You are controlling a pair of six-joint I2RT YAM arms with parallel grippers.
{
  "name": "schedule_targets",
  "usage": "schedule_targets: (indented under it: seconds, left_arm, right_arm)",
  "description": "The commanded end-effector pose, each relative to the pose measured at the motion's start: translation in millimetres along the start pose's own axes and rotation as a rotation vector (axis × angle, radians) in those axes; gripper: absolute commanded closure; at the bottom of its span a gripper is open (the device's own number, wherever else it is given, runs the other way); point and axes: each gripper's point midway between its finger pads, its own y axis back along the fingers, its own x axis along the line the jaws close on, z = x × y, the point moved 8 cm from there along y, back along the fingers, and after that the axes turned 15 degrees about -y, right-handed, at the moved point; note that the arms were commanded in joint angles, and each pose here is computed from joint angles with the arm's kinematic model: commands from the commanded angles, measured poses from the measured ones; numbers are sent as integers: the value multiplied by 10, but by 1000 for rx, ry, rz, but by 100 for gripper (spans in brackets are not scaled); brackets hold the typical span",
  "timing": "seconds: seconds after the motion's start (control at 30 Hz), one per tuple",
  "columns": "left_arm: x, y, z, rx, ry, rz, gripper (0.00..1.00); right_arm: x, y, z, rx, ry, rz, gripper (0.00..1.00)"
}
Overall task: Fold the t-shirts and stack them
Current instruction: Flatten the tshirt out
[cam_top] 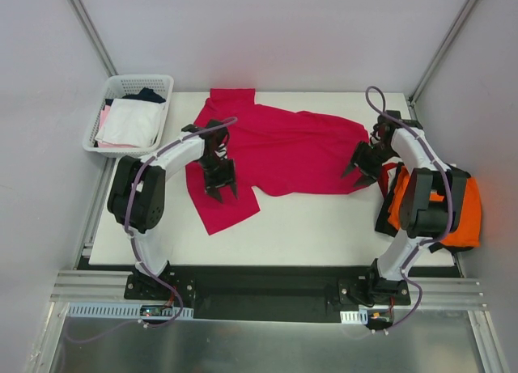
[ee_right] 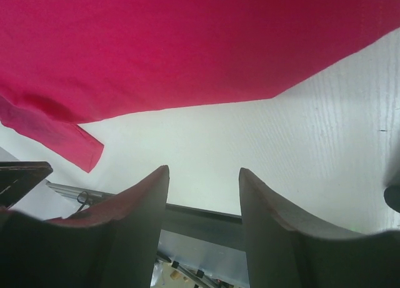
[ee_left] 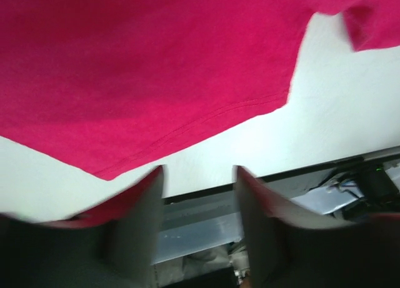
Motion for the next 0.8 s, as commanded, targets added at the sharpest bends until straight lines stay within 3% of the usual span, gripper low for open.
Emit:
schedule_targets:
  seconds: [0.0,0.03,0.2,0.5,0.6,0.77]
  left_arm:
    - [109,-58,-190,15,0,43,84]
    - [135,-84,-210,15,0,47,99]
    - [209,-138,-202,-8,-21,95,100]
    - [182,-188,217,-135,-60,198,100]
    - [171,-287,310,-133,-122,266,100]
    - [168,-452,294,-89,-124,229,100]
  right_arm:
    - [63,22,-4,3,-3,24,48]
    - [59,16,-15,0,-2,27,48]
    - [28,-99,-59,20,-12,25,49]
    - [211,-157,-71,30,13,17,50]
    - [241,-159,-71,28,17,4,50]
    - [241,-162,-68,30,24,-12,50]
